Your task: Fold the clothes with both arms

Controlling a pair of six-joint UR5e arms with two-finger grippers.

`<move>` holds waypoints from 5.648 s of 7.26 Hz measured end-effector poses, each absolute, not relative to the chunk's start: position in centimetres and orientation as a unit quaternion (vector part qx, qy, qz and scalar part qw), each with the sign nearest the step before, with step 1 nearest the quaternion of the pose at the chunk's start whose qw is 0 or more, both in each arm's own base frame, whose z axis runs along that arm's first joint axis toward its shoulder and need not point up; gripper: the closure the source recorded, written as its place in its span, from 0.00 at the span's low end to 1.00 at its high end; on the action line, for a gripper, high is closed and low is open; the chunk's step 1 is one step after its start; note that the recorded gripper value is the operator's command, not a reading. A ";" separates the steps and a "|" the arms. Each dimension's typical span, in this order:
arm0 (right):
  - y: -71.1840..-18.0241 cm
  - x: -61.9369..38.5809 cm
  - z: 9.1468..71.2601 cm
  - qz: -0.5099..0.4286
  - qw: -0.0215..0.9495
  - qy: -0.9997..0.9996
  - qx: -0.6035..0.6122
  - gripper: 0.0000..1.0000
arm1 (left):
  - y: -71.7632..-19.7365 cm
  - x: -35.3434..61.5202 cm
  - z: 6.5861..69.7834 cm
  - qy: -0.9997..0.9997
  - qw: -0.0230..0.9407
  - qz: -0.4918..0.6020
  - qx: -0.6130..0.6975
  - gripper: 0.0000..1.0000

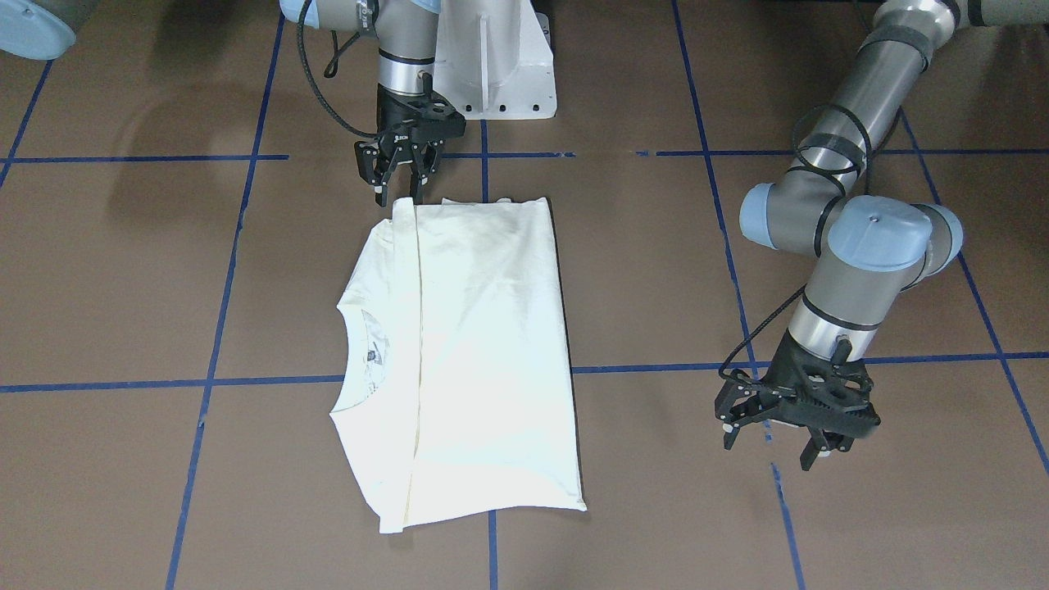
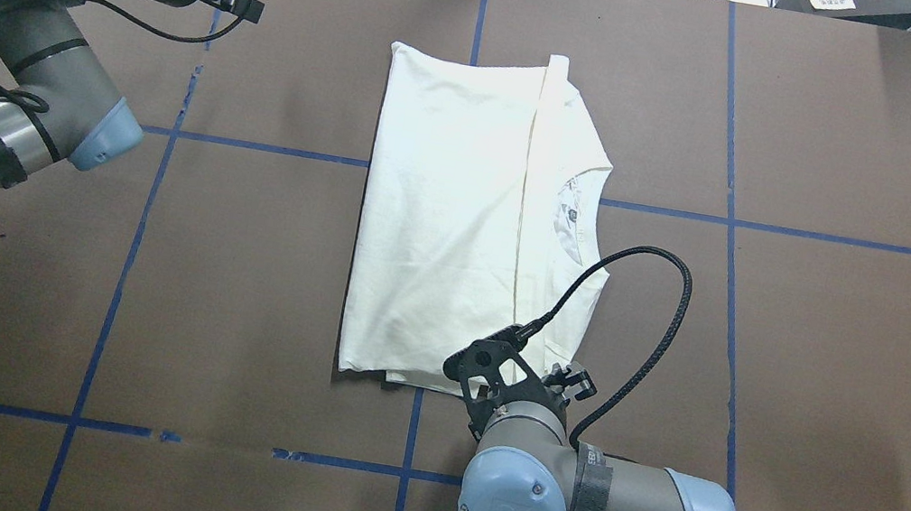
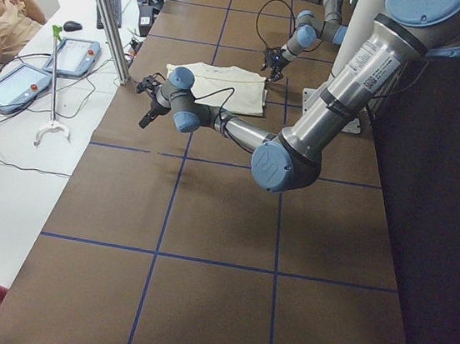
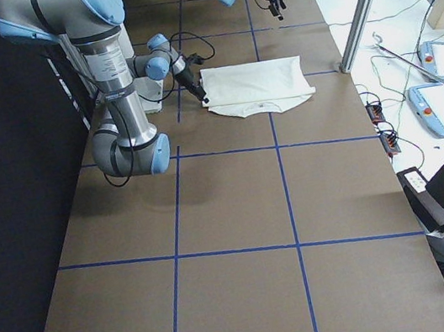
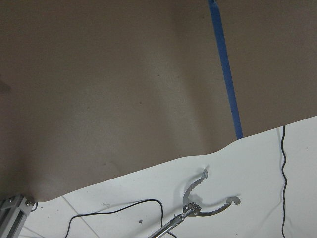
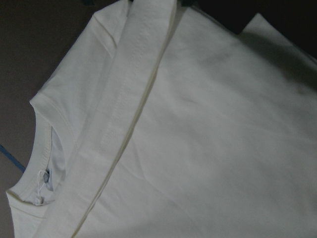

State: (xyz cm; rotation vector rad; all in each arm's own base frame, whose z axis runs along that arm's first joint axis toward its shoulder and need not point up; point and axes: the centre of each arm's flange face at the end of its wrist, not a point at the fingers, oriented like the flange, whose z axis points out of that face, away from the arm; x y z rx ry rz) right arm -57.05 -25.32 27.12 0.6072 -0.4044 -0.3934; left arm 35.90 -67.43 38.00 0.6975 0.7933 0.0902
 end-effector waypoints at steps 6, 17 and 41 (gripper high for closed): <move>-25.6 -57.3 26.2 -0.193 0.913 -0.201 0.298 1.00 | -67.4 35.9 38.2 0.378 0.863 0.043 0.332 0.00; -24.5 -55.6 30.0 0.006 0.946 -0.247 0.212 0.00 | -67.3 36.0 38.3 0.378 0.864 0.043 0.331 0.00; -32.8 -43.9 32.9 0.255 0.793 -0.541 0.114 0.00 | -29.0 55.7 28.8 0.565 0.811 -0.148 0.031 0.39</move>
